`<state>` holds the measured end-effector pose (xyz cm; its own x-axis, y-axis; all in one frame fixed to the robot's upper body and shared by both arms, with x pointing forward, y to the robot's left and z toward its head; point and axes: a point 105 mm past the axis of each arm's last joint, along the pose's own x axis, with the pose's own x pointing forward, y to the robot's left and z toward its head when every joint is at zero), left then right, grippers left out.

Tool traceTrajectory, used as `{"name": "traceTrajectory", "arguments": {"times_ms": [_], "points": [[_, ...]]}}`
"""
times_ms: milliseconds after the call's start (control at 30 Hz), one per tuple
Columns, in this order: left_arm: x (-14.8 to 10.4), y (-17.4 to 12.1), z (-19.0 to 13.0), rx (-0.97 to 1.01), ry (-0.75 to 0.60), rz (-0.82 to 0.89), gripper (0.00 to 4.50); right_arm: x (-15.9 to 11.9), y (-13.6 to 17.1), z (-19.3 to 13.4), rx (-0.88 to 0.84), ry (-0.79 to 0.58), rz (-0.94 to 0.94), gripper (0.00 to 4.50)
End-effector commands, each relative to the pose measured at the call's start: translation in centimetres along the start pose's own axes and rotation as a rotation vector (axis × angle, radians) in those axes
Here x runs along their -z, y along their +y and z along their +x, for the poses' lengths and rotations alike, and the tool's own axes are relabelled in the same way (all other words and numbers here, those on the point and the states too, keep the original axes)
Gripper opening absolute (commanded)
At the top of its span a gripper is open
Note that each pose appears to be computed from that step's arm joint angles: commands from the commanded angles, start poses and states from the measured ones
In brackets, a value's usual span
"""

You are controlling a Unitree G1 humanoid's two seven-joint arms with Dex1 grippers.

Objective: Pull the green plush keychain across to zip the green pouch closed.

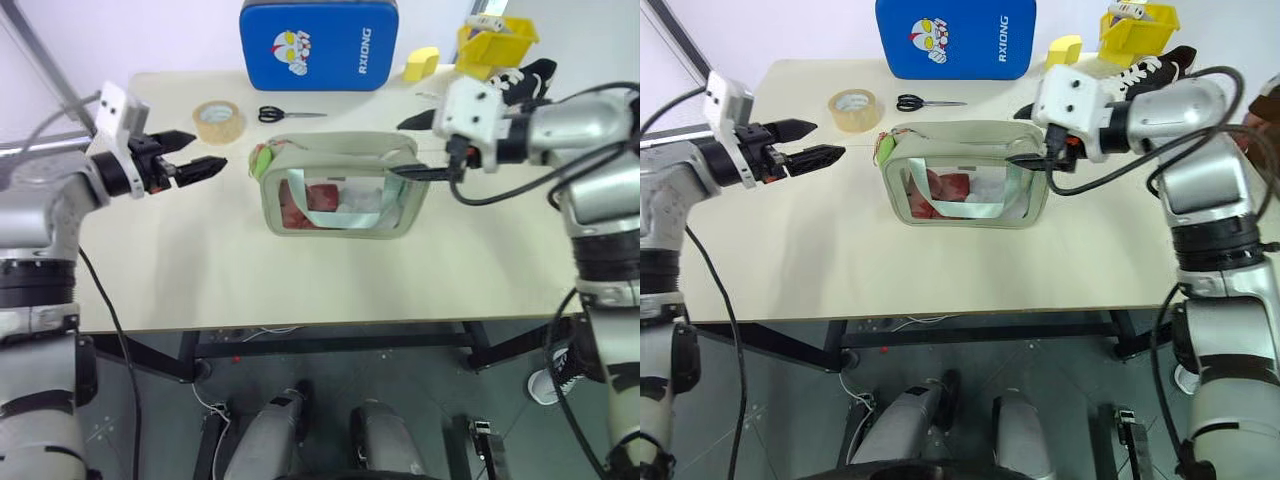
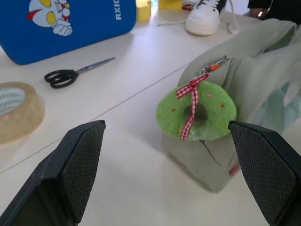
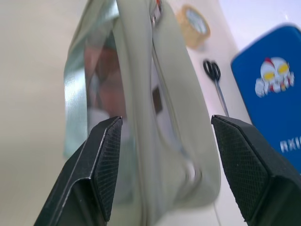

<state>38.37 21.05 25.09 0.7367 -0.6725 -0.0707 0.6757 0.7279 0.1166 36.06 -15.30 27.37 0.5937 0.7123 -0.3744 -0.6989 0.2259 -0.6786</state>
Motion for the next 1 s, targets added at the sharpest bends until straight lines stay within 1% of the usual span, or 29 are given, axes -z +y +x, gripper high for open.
{"name": "traceTrajectory", "arguments": {"times_ms": [33,67,100,167,200,300,333,467,633,767,867,1000], "points": [[-0.9,-0.3,0.9,0.013,-0.027,0.056,4.5,1.0,0.0,-0.5,0.026,0.027,0.004,3.11],[-0.7,-0.4,1.2,0.014,-0.022,0.059,4.5,1.4,0.3,-0.3,0.015,0.027,0.022,3.11],[-0.3,-0.2,1.7,0.007,-0.012,0.059,4.5,1.7,0.5,0.1,0.011,0.023,0.038,2.88],[0.0,-0.1,2.3,0.001,-0.009,0.054,4.5,2.0,0.7,0.7,0.007,0.01,0.06,2.2],[0.1,-0.1,2.6,0.0,-0.009,0.052,4.5,2.0,0.8,1.0,0.001,0.008,0.058,1.75],[0.3,0.2,3.3,-0.011,-0.009,0.056,4.5,1.8,1.2,1.5,-0.026,-0.009,0.058,0.15],[0.3,0.4,3.5,-0.017,-0.01,0.054,4.5,1.7,1.5,1.6,-0.04,-0.013,0.057,0.03],[1.1,0.8,4.2,-0.032,-0.006,0.038,4.5,1.8,2.3,1.5,-0.086,-0.013,0.064,0.03],[2.4,0.8,5.2,-0.03,0.013,0.024,4.5,1.6,2.3,1.6,-0.086,-0.019,0.059,0.03],[3.0,0.4,5.7,0.001,0.022,0.028,4.5,1.7,2.5,1.6,-0.101,-0.009,0.05,0.03],[2.5,0.9,5.9,-0.029,-0.011,0.022,3.66,1.6,2.4,1.6,-0.097,-0.011,0.052,0.0],[1.6,0.6,5.8,0.006,-0.039,0.017,1.7,1.4,2.2,1.5,-0.086,-0.02,0.062,0.0]]}}
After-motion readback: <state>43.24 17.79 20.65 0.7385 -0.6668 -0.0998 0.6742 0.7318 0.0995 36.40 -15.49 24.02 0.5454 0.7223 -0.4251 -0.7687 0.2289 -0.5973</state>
